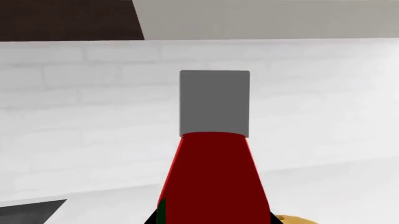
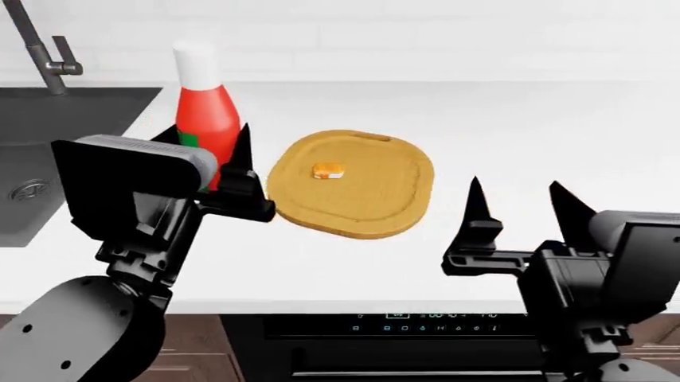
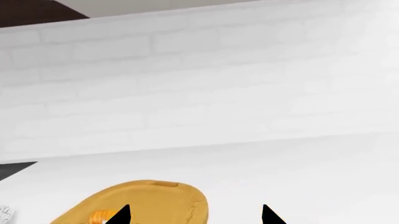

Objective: Pick the sushi from the plate and place it on the cutting board. Then pick the condiment bottle from the cabinet and place it next to the cutting board.

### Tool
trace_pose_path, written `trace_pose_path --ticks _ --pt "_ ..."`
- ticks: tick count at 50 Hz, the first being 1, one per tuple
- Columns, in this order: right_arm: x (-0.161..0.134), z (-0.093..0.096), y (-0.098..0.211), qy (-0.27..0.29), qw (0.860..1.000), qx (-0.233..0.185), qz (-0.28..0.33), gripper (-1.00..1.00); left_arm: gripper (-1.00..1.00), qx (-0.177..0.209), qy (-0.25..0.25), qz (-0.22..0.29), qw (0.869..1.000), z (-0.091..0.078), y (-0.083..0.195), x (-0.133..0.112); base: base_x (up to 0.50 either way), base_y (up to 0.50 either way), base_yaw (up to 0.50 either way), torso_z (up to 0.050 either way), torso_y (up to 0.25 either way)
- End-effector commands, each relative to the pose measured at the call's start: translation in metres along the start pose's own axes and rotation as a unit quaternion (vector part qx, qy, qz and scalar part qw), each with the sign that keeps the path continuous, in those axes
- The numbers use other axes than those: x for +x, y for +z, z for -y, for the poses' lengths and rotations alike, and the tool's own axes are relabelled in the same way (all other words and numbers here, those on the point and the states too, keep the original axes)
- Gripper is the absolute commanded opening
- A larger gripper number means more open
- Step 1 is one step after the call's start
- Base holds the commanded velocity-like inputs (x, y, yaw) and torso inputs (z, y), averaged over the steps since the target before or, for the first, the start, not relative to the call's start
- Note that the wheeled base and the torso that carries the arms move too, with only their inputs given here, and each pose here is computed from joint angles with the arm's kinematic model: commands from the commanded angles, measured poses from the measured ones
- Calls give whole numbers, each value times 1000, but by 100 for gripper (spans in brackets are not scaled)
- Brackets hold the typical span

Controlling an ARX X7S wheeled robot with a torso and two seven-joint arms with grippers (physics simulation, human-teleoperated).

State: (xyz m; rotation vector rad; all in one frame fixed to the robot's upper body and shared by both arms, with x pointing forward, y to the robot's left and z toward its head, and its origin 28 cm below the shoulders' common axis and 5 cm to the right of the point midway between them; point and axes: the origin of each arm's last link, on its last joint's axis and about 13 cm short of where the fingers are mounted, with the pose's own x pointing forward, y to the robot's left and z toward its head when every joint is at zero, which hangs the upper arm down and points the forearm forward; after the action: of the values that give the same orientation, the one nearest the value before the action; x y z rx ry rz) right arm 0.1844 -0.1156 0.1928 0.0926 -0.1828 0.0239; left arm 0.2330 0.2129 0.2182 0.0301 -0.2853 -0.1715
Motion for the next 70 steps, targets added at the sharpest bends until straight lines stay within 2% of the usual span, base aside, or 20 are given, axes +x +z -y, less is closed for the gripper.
trace_pose_path --ticks 1,12,28,48,70 --pt "1 0 -5 1 1000 1 -5 100 -100 11 11 -2 1000 4 -27 -2 0 0 0 0 0" --pt "4 0 -9 0 1000 2 -6 100 -100 5 19 -11 1000 10 -57 3 0 0 0 0 0" --pt "3 0 -7 1 1000 1 -10 100 -100 2 36 -23 999 10 -83 6 0 0 0 1 1" --pt "5 -2 -9 0 1000 -1 -17 100 -100 10 53 -22 998 11 -122 27 0 0 0 0 1" --pt "5 -1 -10 -2 1000 -4 -22 100 -100 17 65 -12 998 14 -145 38 0 0 0 0 1"
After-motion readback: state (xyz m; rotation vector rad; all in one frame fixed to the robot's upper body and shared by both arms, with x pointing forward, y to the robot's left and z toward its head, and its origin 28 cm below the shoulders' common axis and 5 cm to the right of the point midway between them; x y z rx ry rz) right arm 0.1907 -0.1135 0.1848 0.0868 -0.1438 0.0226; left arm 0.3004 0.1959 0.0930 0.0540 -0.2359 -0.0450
